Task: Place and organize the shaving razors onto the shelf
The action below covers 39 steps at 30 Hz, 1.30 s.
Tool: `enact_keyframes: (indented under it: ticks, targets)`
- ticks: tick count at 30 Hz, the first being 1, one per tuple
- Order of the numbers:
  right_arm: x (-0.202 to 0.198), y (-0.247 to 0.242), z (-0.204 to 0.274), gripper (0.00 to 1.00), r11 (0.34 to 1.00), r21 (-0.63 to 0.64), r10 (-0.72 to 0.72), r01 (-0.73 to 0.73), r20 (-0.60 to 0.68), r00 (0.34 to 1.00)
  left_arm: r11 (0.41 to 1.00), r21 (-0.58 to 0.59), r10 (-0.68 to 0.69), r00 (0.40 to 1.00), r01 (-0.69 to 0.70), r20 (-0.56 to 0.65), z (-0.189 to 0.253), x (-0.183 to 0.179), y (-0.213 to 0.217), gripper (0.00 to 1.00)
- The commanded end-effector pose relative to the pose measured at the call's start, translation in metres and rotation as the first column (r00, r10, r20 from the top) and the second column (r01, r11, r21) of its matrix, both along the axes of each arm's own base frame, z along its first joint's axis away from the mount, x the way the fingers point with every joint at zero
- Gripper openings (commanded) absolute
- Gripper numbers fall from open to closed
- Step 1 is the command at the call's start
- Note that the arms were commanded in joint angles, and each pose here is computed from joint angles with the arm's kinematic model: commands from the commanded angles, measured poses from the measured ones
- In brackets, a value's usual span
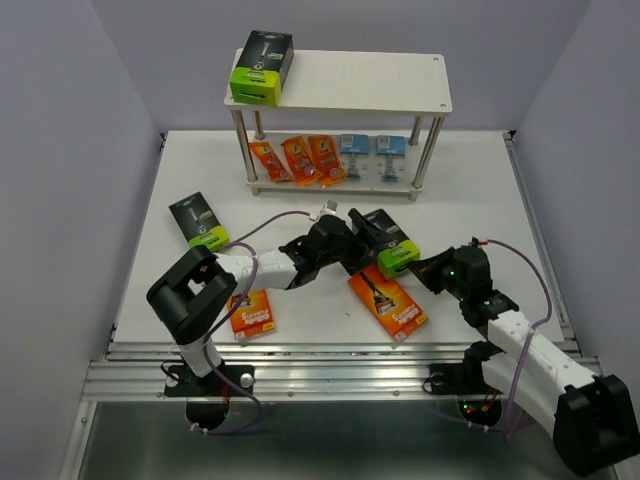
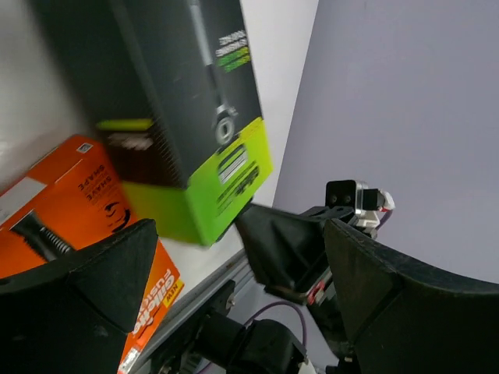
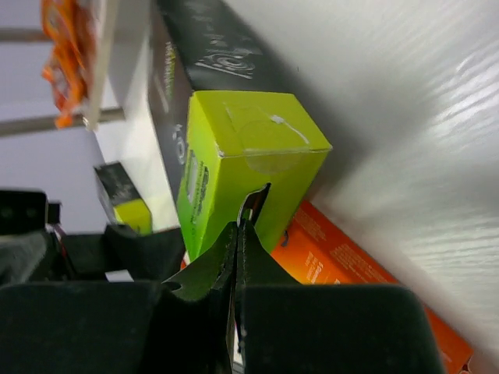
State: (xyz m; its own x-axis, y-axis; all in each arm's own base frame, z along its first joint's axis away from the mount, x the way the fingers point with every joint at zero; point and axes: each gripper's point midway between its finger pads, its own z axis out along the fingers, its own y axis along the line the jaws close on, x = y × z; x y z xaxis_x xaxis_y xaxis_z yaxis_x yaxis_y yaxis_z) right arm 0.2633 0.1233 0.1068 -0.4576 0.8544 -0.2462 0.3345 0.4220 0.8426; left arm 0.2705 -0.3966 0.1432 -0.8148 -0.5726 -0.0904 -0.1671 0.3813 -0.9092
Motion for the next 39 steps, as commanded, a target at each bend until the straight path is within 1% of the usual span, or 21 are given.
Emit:
enact_keyframes:
  ticks: [1,2,5,9,13,15,17,21,25,28,33,35,39]
  targets:
    - [0.023,0.022,0.033,0.01,1.000,-0.015,-0.010,0.012,0.116,0.993,0.994,-0.085,-0.065,0.997,0.061,-0.035,0.008,0.004,-0.021,0.99]
    - [0.026,0.026,0.038,0.01,1.000,-0.023,-0.004,0.007,0.131,0.991,0.995,-0.080,-0.056,0.997,0.051,-0.051,0.000,0.004,-0.016,0.99]
    - [0.032,0.037,0.045,0.01,1.000,-0.011,0.018,-0.016,0.164,0.986,0.997,-0.073,-0.002,0.999,-0.001,-0.042,0.001,0.010,0.002,0.99]
    - [0.035,0.057,0.047,0.01,0.998,-0.003,0.065,-0.065,0.170,0.983,0.998,-0.059,0.032,0.999,-0.033,-0.018,0.006,0.010,0.021,0.99]
    - [0.042,0.076,0.053,0.01,0.995,-0.019,0.101,-0.099,0.179,0.979,0.998,-0.019,0.057,0.998,-0.058,-0.037,-0.003,0.007,0.043,0.99]
    - [0.042,0.088,0.063,0.01,0.993,-0.025,0.122,-0.119,0.199,0.972,0.996,-0.017,0.088,0.994,-0.090,-0.059,-0.011,0.007,0.057,0.99]
    - [0.044,0.091,0.070,0.01,0.993,-0.032,0.114,-0.109,0.218,0.969,0.996,-0.016,0.090,0.994,-0.091,-0.058,-0.013,0.008,0.063,0.99]
    - [0.044,0.107,0.092,0.01,0.989,0.011,0.140,-0.148,0.261,0.955,0.994,0.000,0.106,0.993,-0.106,-0.057,-0.019,0.002,0.077,0.99]
    - [0.037,0.137,0.098,0.01,0.977,0.014,0.203,-0.215,0.269,0.941,0.989,0.009,0.148,0.984,-0.147,-0.104,-0.033,-0.009,0.094,0.99]
    - [0.035,0.150,0.096,0.01,0.971,0.038,0.218,-0.235,0.260,0.941,0.984,0.012,0.180,0.981,-0.179,-0.078,-0.029,-0.006,0.099,0.99]
    - [0.018,0.173,0.100,0.01,0.956,0.072,0.255,-0.284,0.272,0.928,0.976,0.013,0.218,0.972,-0.218,-0.090,-0.032,-0.009,0.109,0.99]
    - [0.003,0.193,0.100,0.02,0.931,0.103,0.316,-0.351,0.261,0.912,0.972,0.007,0.234,0.967,-0.235,-0.099,-0.033,-0.009,0.112,0.99]
    - [-0.011,0.212,0.102,0.03,0.912,0.127,0.349,-0.389,0.257,0.901,0.965,0.007,0.262,0.960,-0.263,-0.098,-0.036,-0.008,0.117,0.99]
